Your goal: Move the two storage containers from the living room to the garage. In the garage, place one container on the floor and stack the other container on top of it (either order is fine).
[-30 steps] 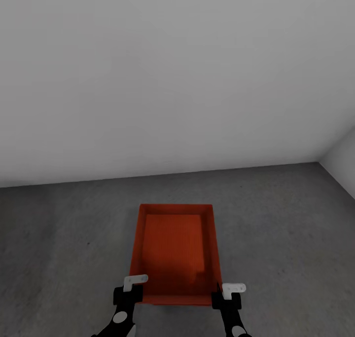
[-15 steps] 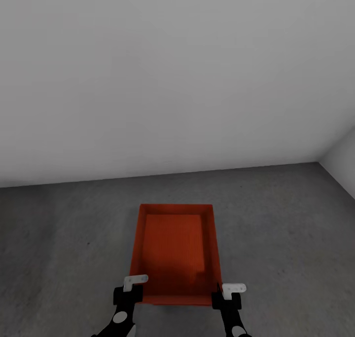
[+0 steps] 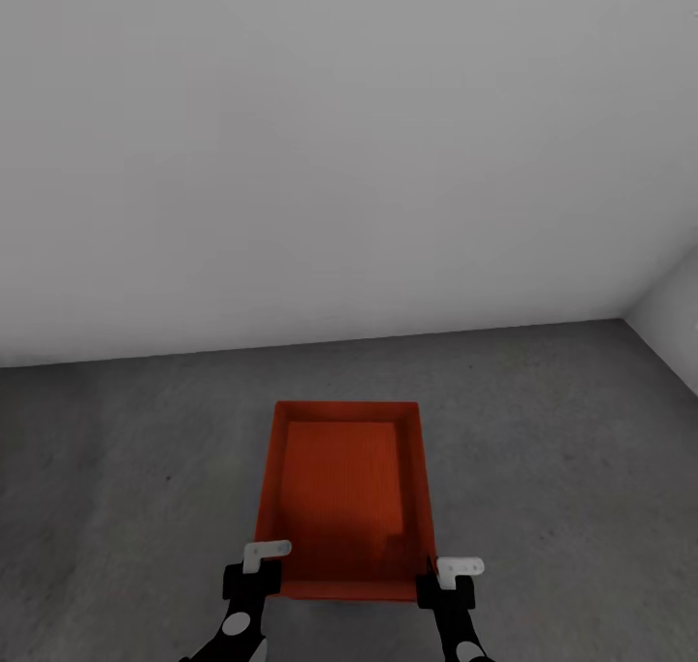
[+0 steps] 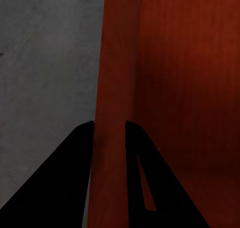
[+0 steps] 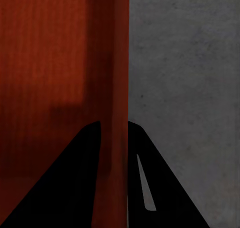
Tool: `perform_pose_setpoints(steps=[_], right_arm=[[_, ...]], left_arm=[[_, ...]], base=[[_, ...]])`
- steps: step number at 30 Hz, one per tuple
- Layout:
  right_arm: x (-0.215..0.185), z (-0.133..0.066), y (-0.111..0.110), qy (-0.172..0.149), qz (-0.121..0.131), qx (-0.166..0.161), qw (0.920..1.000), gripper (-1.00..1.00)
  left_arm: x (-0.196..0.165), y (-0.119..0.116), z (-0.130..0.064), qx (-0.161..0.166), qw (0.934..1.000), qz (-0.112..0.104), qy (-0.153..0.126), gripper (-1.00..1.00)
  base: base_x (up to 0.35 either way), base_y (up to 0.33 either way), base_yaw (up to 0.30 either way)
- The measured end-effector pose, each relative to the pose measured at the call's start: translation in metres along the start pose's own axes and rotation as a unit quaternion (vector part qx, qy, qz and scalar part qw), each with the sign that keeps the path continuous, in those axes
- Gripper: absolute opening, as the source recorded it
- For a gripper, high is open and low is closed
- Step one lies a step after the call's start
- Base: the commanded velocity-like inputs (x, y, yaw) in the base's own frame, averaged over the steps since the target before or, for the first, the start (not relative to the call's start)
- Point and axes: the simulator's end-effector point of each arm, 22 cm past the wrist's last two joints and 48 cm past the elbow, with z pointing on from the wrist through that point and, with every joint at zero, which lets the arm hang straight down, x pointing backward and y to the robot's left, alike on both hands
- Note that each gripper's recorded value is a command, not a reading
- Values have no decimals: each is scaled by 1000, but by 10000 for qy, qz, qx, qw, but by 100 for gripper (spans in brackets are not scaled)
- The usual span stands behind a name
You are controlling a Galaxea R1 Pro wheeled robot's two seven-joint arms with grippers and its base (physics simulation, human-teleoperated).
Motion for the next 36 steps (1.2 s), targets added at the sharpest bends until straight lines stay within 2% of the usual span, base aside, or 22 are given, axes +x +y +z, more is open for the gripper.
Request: perform_pose_setpoints(steps=[36], right_arm=[[-2, 0, 0, -34, 17, 7, 10000, -100]], left_arm=[[-3, 0, 0, 4, 10000, -2, -37, -100]], base=[[-9, -20, 0]])
